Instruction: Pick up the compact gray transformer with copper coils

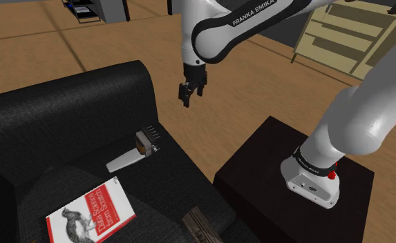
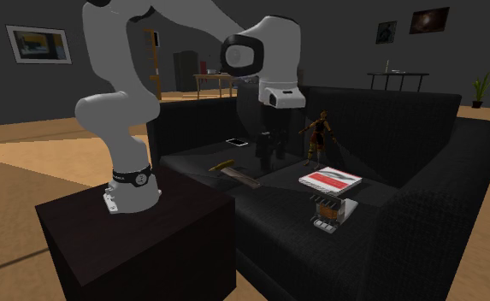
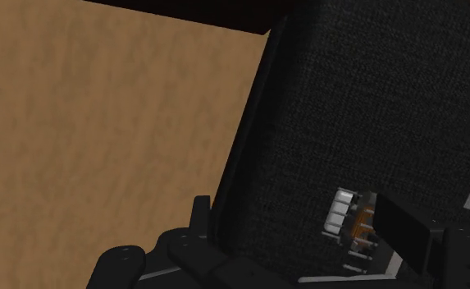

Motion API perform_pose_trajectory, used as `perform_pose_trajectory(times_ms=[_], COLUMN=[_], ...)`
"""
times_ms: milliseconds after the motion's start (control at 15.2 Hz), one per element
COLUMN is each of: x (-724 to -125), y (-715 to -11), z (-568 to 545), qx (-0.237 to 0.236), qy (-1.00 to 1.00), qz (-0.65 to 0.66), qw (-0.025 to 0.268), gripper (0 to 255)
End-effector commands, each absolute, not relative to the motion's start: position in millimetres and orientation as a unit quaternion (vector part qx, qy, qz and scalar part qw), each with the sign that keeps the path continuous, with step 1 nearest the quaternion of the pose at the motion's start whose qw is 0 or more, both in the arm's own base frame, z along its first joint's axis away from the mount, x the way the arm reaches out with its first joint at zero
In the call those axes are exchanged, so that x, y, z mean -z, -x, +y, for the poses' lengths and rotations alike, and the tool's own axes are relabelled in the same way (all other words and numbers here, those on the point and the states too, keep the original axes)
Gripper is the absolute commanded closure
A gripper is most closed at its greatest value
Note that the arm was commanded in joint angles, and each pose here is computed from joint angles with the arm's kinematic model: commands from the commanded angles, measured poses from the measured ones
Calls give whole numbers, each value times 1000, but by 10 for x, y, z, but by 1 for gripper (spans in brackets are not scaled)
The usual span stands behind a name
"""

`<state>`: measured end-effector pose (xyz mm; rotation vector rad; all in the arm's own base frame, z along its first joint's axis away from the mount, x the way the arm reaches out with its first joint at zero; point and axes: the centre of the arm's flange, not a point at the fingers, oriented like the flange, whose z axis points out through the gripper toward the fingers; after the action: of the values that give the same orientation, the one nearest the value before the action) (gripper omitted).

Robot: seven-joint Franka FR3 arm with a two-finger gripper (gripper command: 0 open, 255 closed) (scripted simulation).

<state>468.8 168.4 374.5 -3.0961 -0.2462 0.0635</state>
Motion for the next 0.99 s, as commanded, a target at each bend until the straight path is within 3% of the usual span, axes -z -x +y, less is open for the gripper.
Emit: perform_pose_trajectory(times_ms=[0, 924], x=[-3595, -2717], y=[-4817, -5656], z=[1839, 3082], qx=[-16, 14], qy=[996, 992], qz=[-84, -114], qw=[22, 53], gripper=[0, 0])
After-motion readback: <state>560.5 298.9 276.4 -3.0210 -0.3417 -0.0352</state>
